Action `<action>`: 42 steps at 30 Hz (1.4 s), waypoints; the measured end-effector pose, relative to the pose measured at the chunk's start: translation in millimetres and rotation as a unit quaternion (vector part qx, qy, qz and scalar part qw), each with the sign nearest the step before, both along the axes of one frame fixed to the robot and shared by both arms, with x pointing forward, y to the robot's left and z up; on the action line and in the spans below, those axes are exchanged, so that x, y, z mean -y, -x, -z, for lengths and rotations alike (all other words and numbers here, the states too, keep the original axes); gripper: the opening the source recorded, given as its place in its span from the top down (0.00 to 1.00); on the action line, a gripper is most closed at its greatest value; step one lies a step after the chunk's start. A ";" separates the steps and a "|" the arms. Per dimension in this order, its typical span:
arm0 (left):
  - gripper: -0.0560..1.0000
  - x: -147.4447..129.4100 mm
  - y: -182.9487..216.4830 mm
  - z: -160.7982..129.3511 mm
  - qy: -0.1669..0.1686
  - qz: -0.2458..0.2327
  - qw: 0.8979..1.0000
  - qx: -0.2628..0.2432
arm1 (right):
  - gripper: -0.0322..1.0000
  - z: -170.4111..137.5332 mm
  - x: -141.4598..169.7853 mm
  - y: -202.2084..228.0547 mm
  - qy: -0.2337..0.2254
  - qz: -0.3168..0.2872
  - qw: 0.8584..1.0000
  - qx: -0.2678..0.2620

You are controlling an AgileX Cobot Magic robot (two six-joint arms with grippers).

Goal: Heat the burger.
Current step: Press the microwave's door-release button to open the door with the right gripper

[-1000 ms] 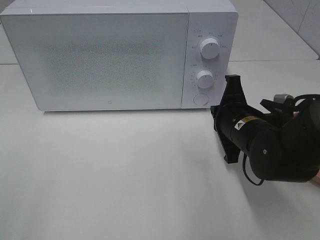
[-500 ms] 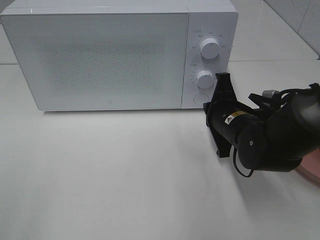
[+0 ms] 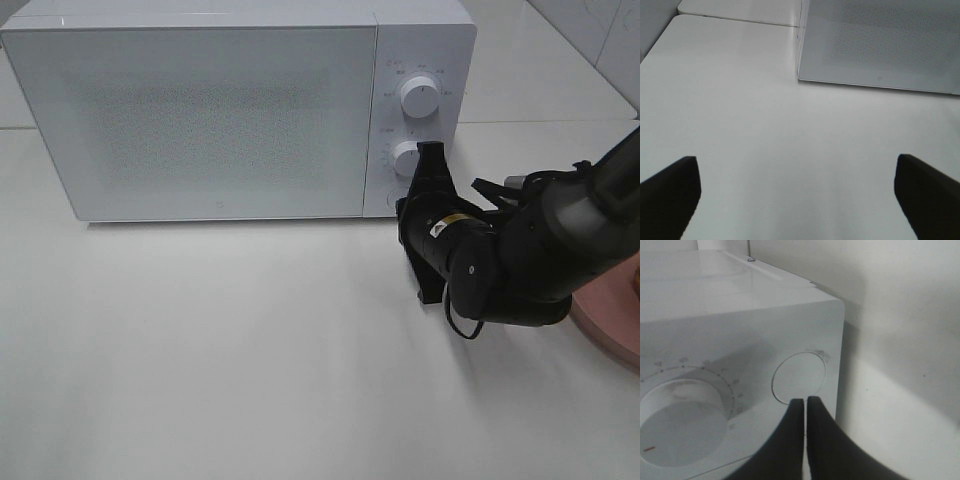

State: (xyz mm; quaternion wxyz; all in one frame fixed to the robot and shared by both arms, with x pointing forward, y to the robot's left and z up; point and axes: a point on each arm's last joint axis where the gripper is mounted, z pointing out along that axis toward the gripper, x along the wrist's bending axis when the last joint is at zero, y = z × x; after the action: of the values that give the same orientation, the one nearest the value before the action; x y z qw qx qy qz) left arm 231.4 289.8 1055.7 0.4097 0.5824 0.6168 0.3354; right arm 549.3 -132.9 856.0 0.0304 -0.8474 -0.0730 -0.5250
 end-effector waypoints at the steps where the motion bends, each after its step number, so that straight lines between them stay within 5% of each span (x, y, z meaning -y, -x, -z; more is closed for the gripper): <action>1: 0.03 0.0 0.0 0.0 0.000 0.000 1.000 0.000 | 0.96 -1.2 -1.9 -2.8 0.000 -0.002 1.000 0.004; 42: 0.03 0.0 0.0 0.0 0.000 0.000 1.000 0.000 | 0.96 9.2 3.0 -27.0 0.008 0.010 1.000 -0.002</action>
State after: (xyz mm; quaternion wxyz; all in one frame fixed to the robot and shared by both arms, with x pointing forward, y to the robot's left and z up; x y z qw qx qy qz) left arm 231.4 289.8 1055.7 0.4097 0.5824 0.6168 0.3354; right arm 576.3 -135.9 846.8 0.0183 -0.8491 -0.0693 -0.5233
